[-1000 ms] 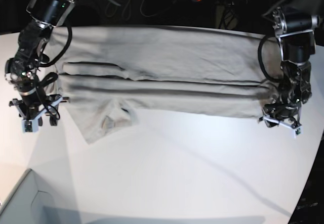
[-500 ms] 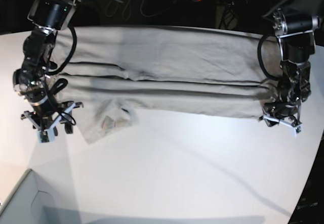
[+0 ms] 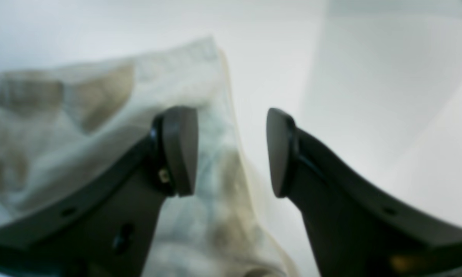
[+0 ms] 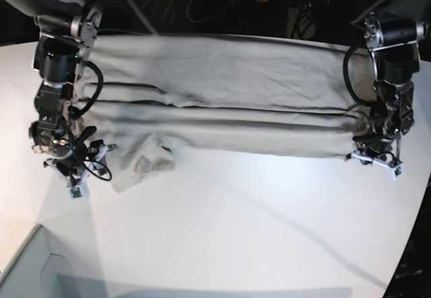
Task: Layout the t-shirt on the table in an organized manner, then fold the t-shirt properly
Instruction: 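Release and regrasp the lower shirt layer with both grippers, then lift the hem layer with both grippers and fold it over the strip, then hold the folded strip ends with both grippers and pull them taut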
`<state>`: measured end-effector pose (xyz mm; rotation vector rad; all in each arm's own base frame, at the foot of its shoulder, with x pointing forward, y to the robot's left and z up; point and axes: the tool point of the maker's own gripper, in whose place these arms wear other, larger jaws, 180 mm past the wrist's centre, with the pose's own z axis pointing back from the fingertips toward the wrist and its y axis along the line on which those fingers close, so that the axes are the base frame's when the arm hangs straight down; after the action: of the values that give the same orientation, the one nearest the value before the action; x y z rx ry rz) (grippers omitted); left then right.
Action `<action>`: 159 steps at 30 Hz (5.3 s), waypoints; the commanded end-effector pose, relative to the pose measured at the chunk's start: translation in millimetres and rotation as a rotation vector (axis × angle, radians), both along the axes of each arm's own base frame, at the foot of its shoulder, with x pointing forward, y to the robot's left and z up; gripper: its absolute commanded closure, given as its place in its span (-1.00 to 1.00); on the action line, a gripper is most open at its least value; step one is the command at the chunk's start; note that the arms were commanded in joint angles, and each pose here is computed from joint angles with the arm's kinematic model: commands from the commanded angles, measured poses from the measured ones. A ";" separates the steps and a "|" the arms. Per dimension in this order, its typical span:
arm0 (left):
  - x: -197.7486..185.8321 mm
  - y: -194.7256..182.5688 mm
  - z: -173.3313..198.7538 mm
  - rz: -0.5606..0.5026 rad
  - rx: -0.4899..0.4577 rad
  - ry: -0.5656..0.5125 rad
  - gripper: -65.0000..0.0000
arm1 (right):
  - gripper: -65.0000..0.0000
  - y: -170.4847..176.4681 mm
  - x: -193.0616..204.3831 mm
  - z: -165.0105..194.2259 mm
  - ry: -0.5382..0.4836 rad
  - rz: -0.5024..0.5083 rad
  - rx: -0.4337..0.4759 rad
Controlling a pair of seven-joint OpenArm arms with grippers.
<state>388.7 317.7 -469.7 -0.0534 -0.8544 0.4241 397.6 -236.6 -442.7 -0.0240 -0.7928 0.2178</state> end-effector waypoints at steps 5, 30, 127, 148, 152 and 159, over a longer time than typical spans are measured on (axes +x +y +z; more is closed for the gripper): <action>-0.4 4.4 0.9 -0.002 0.003 0.025 0.99 | 0.10 -16.3 10.2 10.7 -0.043 -0.061 -0.025; -2.0 5.6 0.1 0.000 0.004 0.028 0.99 | 0.26 16.4 -30.7 -56.9 0.166 0.006 0.029; -110.6 25.0 119.5 0.136 0.023 -0.381 1.00 | 1.00 18.2 -164.4 82.3 -0.279 -0.078 0.068; -140.0 32.9 68.3 0.195 -0.024 -0.252 1.00 | 1.00 40.3 -200.8 49.6 -0.155 -0.011 0.129; -135.0 33.0 70.1 0.194 -0.023 -0.259 1.00 | 1.00 41.2 -206.3 42.3 -0.132 -0.018 0.139; -135.0 32.9 69.9 0.194 -0.025 -0.258 1.00 | 1.00 35.5 -217.4 16.2 -0.065 -0.044 0.159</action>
<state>247.2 342.8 -413.4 -0.0584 -1.0640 0.6278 172.6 -200.2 -438.0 0.0937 -0.8210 0.0984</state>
